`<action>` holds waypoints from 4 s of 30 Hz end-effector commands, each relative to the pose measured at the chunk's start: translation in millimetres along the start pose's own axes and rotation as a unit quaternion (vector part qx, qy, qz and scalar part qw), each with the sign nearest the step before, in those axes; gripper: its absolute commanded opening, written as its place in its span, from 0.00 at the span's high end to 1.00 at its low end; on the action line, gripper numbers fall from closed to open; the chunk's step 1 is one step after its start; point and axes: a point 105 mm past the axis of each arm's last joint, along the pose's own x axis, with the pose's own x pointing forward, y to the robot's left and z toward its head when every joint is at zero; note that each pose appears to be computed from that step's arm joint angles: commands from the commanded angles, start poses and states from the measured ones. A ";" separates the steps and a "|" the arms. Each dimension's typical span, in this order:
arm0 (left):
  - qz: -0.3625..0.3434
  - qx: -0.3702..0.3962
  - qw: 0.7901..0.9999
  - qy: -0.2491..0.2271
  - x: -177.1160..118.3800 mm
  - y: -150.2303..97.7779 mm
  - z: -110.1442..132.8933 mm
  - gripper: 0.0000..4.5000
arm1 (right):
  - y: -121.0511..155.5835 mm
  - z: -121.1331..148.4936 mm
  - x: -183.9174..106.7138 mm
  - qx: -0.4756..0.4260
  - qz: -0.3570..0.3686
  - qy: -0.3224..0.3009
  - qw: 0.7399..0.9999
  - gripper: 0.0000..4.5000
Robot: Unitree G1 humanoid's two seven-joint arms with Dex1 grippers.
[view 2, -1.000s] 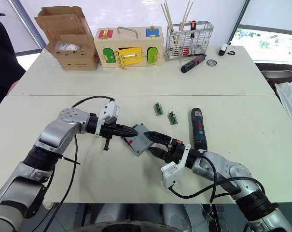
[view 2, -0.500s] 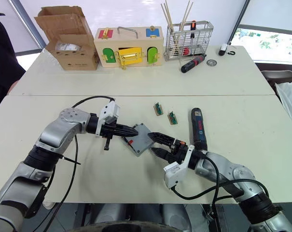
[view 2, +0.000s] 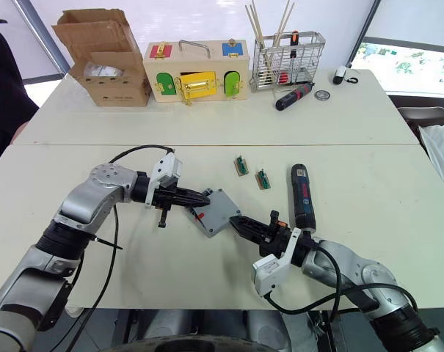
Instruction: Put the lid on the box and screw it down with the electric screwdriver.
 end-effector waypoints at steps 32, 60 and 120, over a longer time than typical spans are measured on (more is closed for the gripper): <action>0.003 -0.081 0.997 -0.016 -12.5 0.6 3.4 0.99 | 5.5 -7.7 16.0 -0.011 -0.001 -0.018 1.000 0.96; 0.027 -0.096 0.994 -0.045 -25.0 11.5 20.7 0.99 | 13.7 -15.4 21.8 -0.041 -0.009 -0.029 0.999 0.96; -0.008 -0.042 0.998 0.055 -3.0 -5.2 -32.6 0.99 | -16.8 -10.8 -6.1 0.310 -0.142 0.056 0.938 0.86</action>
